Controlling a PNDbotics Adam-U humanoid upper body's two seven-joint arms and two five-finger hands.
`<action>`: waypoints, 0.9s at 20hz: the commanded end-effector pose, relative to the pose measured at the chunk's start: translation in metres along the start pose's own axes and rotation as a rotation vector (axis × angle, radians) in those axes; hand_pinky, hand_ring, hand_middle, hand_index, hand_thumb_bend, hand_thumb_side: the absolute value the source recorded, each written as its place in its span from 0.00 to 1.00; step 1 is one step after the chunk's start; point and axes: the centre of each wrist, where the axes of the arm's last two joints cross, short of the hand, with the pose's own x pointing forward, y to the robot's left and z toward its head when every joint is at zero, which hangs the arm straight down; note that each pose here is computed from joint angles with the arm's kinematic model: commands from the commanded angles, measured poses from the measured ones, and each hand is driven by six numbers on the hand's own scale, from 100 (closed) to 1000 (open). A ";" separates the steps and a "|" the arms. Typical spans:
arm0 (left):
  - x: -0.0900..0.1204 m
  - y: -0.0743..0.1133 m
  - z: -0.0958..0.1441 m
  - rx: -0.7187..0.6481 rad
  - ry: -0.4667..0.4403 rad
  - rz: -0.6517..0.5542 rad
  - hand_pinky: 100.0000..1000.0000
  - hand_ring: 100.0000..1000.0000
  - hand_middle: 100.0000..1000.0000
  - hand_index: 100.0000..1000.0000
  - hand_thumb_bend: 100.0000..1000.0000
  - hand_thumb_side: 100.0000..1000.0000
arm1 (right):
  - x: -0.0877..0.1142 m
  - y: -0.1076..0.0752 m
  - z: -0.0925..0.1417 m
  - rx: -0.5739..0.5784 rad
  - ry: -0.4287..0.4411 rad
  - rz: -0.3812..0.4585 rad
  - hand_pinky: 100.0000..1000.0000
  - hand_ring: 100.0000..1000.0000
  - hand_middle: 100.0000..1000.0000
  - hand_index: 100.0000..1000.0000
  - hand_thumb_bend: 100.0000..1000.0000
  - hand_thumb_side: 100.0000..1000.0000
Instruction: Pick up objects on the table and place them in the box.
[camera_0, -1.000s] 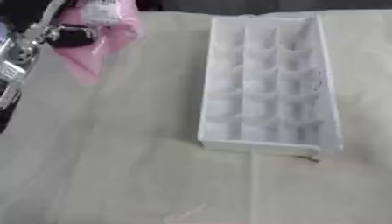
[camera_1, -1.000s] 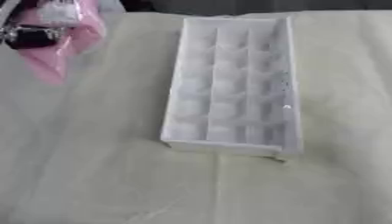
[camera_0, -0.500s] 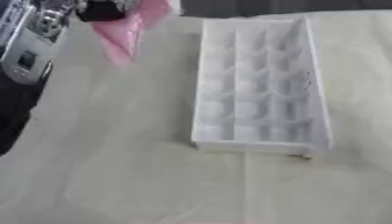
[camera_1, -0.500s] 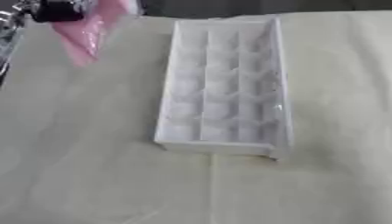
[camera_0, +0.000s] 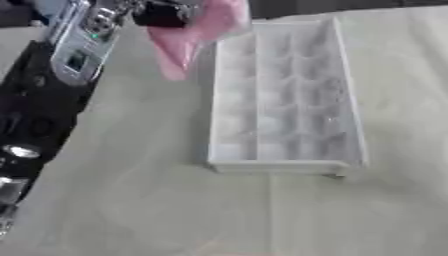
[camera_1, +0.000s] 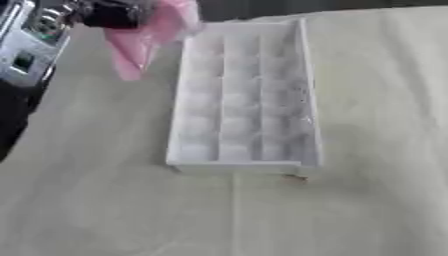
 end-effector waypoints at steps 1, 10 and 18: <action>-0.001 -0.006 -0.005 -0.035 -0.036 -0.001 0.00 0.00 0.00 0.07 0.00 0.00 | 0.002 -0.002 -0.006 0.002 -0.021 0.000 0.00 0.04 0.02 0.42 0.39 1.00; 0.005 -0.033 -0.016 -0.097 -0.095 0.058 0.00 0.00 0.00 0.07 0.00 0.00 | 0.002 0.001 -0.008 0.005 -0.027 -0.015 0.00 0.04 0.02 0.42 0.39 1.00; 0.011 -0.033 -0.038 -0.105 -0.156 0.045 0.00 0.00 0.00 0.09 0.04 0.00 | 0.002 0.003 -0.007 0.016 -0.022 -0.025 0.00 0.05 0.02 0.42 0.39 1.00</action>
